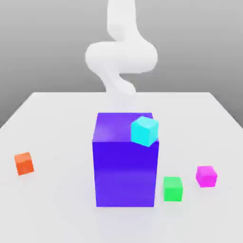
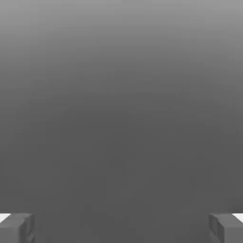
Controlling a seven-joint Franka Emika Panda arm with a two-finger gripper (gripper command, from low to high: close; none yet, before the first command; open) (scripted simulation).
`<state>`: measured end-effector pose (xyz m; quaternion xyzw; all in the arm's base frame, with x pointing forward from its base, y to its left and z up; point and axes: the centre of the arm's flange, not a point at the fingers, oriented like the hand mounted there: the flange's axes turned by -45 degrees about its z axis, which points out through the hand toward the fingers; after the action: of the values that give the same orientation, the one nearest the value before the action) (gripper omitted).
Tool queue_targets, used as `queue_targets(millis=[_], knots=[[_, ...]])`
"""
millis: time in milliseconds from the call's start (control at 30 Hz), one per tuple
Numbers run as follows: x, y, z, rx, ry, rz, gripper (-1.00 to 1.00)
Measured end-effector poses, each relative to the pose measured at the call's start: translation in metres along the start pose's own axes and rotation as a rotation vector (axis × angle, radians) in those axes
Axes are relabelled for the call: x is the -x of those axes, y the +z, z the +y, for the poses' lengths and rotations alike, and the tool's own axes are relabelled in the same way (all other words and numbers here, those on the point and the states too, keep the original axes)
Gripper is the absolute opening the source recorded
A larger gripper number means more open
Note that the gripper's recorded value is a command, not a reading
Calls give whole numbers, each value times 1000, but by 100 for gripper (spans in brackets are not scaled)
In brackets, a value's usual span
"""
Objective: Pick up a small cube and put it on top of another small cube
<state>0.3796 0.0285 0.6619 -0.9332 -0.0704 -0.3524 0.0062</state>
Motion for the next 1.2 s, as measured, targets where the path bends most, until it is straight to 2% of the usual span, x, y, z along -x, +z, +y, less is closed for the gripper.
queue_targets(millis=[167, 367, 533, 700, 933, 967, 1200], knots=[[34, 114, -71, -137, -305, -149, 0], [117, 214, -163, -292, -675, -302, 0], [215, 267, -227, -415, -995, -416, 0], [331, 290, -276, -542, -1349, -517, 0], [392, 340, -275, -563, -1411, -549, 0], [397, 346, -275, -564, -1411, -550, -100], [398, 346, -275, -564, -1411, -551, -100]])
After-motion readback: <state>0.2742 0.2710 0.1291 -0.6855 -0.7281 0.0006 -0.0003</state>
